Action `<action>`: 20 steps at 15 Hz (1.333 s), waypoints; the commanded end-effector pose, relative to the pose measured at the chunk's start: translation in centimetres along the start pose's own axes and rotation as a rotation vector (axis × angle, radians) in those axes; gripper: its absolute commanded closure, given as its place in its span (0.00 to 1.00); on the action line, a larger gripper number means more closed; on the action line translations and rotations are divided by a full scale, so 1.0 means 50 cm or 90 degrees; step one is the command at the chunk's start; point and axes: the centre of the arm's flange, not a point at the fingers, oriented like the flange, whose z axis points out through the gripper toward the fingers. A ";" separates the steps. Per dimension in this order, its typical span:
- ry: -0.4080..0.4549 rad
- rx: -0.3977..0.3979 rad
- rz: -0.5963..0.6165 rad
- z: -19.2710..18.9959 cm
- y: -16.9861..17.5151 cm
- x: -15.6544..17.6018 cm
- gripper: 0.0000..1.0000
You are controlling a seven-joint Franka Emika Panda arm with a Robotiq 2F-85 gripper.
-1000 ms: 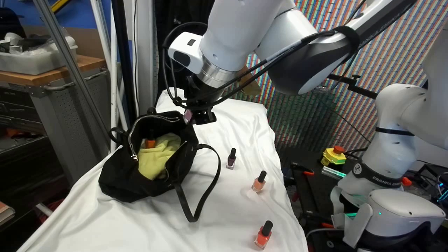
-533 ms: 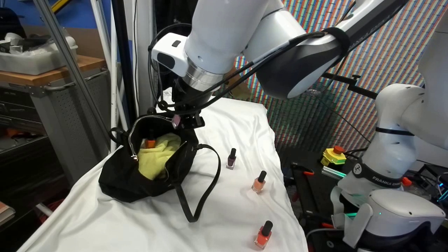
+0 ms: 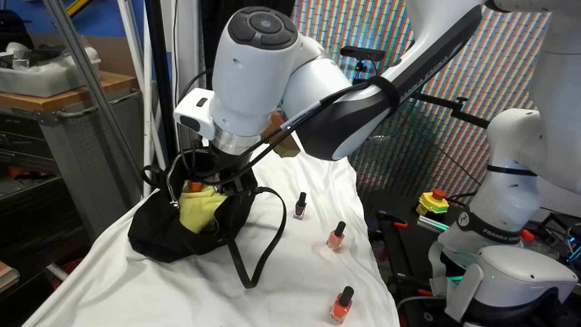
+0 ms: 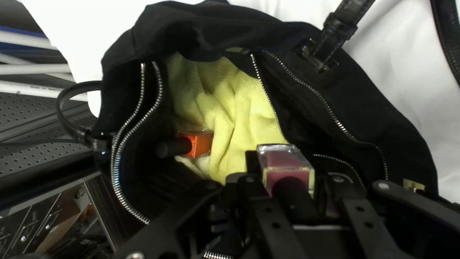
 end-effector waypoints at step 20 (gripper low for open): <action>0.005 0.019 0.092 -0.029 0.052 -0.038 0.00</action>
